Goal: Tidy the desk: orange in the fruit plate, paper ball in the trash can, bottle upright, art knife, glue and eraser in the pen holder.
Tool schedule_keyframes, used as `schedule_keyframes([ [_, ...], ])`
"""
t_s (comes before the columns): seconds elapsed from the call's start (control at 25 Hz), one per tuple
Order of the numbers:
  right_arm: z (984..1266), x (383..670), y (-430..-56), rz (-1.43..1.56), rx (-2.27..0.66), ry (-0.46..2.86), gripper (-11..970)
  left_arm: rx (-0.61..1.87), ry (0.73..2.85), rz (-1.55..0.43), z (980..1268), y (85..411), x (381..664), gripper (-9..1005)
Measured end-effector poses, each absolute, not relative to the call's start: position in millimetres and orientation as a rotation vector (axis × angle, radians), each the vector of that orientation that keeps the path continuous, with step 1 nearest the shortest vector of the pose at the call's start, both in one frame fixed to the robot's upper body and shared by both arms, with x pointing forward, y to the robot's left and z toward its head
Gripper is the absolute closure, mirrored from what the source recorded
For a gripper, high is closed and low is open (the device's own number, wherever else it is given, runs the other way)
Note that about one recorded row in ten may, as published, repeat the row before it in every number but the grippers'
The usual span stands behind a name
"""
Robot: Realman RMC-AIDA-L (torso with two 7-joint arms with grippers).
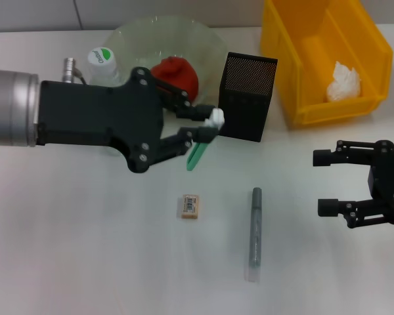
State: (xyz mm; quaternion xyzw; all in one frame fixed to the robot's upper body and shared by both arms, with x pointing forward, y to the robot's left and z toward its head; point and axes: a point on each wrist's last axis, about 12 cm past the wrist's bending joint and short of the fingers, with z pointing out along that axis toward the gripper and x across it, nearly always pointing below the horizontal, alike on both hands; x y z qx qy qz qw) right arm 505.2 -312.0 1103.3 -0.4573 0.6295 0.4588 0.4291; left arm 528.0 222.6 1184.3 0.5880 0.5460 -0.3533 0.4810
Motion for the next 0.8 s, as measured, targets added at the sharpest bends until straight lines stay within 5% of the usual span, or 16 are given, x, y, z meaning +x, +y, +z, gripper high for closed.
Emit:
schedule_keyframes([
  [0.8, 1077.3, 509.8, -275.2, 1.078, -0.994, 1.546, 154, 0.882, 1.367, -1.012, 1107.2, 276.3, 515.0, 806],
])
